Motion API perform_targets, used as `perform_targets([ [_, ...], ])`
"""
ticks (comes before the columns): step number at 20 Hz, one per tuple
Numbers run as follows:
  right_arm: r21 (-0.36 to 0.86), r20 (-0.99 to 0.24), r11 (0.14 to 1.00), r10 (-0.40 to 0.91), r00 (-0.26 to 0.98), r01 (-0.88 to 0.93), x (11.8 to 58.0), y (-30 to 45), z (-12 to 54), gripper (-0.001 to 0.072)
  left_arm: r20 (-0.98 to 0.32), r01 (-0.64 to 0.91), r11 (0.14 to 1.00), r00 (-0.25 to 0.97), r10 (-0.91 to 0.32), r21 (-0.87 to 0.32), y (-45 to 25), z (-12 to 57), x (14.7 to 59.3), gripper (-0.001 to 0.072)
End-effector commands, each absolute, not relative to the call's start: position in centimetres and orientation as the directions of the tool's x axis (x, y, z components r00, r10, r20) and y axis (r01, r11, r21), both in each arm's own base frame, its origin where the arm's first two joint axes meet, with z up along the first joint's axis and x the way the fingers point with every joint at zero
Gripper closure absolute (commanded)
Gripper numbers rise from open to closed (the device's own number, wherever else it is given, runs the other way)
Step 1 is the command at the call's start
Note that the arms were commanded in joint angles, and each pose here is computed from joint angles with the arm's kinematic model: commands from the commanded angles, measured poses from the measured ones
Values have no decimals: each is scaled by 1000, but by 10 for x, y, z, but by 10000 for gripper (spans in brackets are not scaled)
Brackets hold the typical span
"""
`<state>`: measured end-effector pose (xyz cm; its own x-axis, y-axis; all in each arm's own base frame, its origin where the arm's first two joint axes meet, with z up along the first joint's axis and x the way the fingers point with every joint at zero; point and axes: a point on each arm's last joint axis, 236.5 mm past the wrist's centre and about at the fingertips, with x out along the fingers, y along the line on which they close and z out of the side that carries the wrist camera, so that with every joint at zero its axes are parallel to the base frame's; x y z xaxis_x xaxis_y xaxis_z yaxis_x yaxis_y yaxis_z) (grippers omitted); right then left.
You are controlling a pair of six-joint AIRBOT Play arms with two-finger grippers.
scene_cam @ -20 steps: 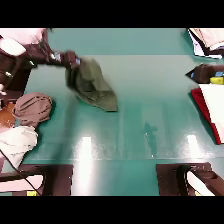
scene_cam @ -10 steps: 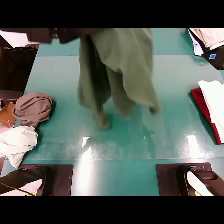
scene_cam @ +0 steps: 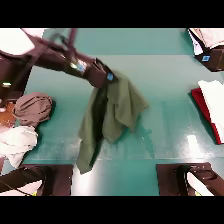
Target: Fold the shirts.
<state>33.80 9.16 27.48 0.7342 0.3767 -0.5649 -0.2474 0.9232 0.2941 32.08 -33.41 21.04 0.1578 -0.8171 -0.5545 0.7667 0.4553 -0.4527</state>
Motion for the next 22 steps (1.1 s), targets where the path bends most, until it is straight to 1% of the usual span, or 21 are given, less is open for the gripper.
perform_targets([
  [1, 300, -602, 911, 412, 685, -284, 339, 109, 261, 693, -686, 606, 609, 138, -715, -513, -297, 137, 347, 44],
  [5, 308, -641, 899, 437, 631, -310, 345, 125, 243, 693, -742, 479, 699, 135, -657, -531, -211, 130, 356, 43],
  [7, 312, -656, 892, 451, 606, -326, 347, 135, 234, 693, -756, 401, 731, 129, -641, -552, -184, 108, 346, 43],
  [8, 314, -664, 888, 458, 591, -335, 348, 140, 230, 693, -766, 375, 736, 94, -636, -564, -179, 89, 332, 43],
  [10, 319, -680, 883, 467, 566, -344, 350, 147, 221, 693, -776, 307, 738, -4, -631, -601, -175, 45, 295, 42],
  [13, 326, -703, 881, 469, 535, -344, 356, 153, 207, 693, -697, 183, 675, -111, -708, -715, -192, 3, 248, 42],
  [16, 330, -720, 883, 464, 516, -334, 361, 153, 197, 693, -670, 103, 663, -165, -723, -741, -195, -23, 221, 43],
  [19, 331, -728, 884, 462, 506, -331, 362, 154, 193, 693, -677, 148, 662, -213, -704, -735, -208, -34, 202, 42],
  [21, 330, -728, 884, 461, 507, -330, 362, 153, 193, 694, -690, 187, 664, -220, -690, -724, -218, -37, 198, 44],
  [22, 330, -730, 884, 461, 504, -331, 362, 153, 192, 693, -698, 200, 669, -217, -683, -716, -221, -39, 198, 65],
])
